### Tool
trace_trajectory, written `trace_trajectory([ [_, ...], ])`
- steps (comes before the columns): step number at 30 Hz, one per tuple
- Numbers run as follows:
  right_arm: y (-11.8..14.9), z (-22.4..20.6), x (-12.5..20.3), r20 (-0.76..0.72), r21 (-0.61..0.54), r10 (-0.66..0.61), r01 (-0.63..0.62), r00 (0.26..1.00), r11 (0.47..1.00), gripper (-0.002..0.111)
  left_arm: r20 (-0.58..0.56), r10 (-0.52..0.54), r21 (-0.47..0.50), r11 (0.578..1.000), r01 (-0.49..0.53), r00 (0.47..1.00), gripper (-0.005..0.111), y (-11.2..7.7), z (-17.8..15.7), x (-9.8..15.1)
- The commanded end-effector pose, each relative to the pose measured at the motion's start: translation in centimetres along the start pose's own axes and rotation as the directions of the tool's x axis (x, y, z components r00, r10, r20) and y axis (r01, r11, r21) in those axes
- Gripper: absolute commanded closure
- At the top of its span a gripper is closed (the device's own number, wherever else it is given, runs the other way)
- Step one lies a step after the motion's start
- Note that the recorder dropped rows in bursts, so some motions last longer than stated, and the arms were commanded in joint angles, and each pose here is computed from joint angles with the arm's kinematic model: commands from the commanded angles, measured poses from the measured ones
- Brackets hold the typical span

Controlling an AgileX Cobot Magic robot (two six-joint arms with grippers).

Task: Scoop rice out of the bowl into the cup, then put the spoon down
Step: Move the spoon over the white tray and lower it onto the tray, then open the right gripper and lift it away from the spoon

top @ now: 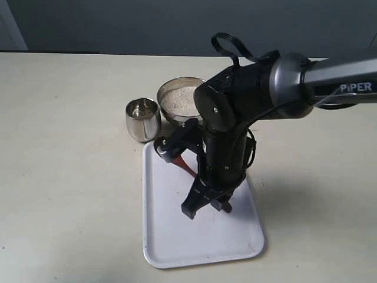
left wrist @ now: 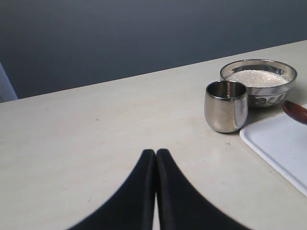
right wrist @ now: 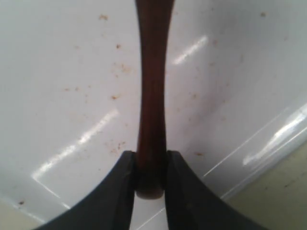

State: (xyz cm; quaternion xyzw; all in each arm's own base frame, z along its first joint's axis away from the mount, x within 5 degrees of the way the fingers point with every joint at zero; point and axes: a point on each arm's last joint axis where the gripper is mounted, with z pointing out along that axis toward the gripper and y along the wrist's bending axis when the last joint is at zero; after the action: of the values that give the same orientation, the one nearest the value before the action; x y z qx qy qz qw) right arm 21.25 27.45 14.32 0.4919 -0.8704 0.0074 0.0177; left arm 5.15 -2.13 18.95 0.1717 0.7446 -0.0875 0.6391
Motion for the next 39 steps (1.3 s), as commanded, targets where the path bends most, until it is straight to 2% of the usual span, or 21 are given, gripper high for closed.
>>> trace_trajectory([
  [1, -0.2, 1.1, 0.5, -0.093, 0.000, -0.009, 0.009, 0.996, 1.000, 0.109, 0.021, -0.002, 0.000, 1.000, 0.002, 1.000, 0.106, 0.0, -0.1, -0.2],
  [4, -0.2, 1.3, 0.5, -0.098, -0.001, -0.015, 0.015, 0.995, 1.000, 0.109, 0.021, -0.002, 0.000, 1.000, 0.002, 1.000, 0.106, 0.0, -0.1, -0.2],
  [6, -0.3, 1.3, 0.5, -0.098, 0.000, -0.021, 0.021, 0.995, 1.000, 0.102, 0.021, -0.002, 0.000, 1.000, 0.002, 1.000, 0.106, 0.0, -0.1, -0.2],
  [9, -0.3, 1.3, 0.6, -0.099, 0.005, -0.032, 0.032, 0.995, 0.999, 0.081, 0.021, -0.002, 0.000, 1.000, 0.002, 1.000, 0.106, 0.0, -0.1, -0.2],
  [11, -0.4, 1.3, 0.6, -0.104, 0.009, -0.035, 0.036, 0.994, 0.999, 0.063, 0.021, -0.002, 0.000, 1.000, 0.002, 1.000, 0.106, 0.0, -0.1, -0.2],
  [13, -0.4, 1.2, 0.7, -0.118, 0.017, -0.035, 0.037, 0.992, 0.999, 0.053, 0.021, -0.002, 0.000, 1.000, 0.002, 1.000, 0.106, 0.0, -0.1, -0.2],
  [14, -0.5, 1.2, 0.8, -0.123, 0.020, -0.033, 0.035, 0.992, 0.999, 0.053, 0.021, -0.002, 0.000, 1.000, 0.002, 1.000, 0.106, 0.0, -0.1, -0.2],
  [16, -0.4, 1.1, 0.9, -0.136, 0.018, -0.032, 0.035, 0.990, 0.999, 0.057, 0.021, -0.002, 0.000, 1.000, 0.002, 1.000, 0.106, 0.0, -0.1, -0.2],
  [18, -0.6, 0.6, 1.1, -0.138, 0.032, -0.040, 0.045, 0.990, 0.998, 0.069, 0.021, -0.002, 0.000, 1.000, 0.002, 1.000, 0.106, 0.0, -0.1, -0.2],
  [23, -0.6, -1.9, 2.2, -0.164, 0.053, -0.029, 0.038, 0.986, 0.998, 0.108, 0.021, -0.002, 0.000, 1.000, 0.002, 1.000, 0.106, 0.0, -0.1, -0.2],
  [26, -0.7, -4.2, 3.1, -0.138, 0.078, 0.003, 0.007, 0.990, 0.997, 0.108, 0.021, -0.002, 0.000, 1.000, 0.002, 1.000, 0.106, 0.0, -0.1, -0.2],
  [32, -0.2, -11.7, 5.7, 0.129, 0.088, 0.049, -0.060, 0.990, 0.994, 0.109, 0.021, -0.002, 0.000, 1.000, 0.002, 1.000, 0.106, 0.0, -0.1, -0.2],
  [35, 0.1, -15.9, 7.9, 0.306, 0.094, 0.046, -0.079, 0.951, 0.992, 0.109, 0.021, -0.002, 0.000, 1.000, 0.002, 1.000, 0.106, 0.0, -0.1, -0.2],
  [39, 0.7, -20.8, 11.4, 0.533, 0.078, 0.047, -0.105, 0.845, 0.991, 0.109, 0.021, -0.002, 0.000, 1.000, 0.002, 1.000, 0.106, 0.0, -0.1, -0.2],
])
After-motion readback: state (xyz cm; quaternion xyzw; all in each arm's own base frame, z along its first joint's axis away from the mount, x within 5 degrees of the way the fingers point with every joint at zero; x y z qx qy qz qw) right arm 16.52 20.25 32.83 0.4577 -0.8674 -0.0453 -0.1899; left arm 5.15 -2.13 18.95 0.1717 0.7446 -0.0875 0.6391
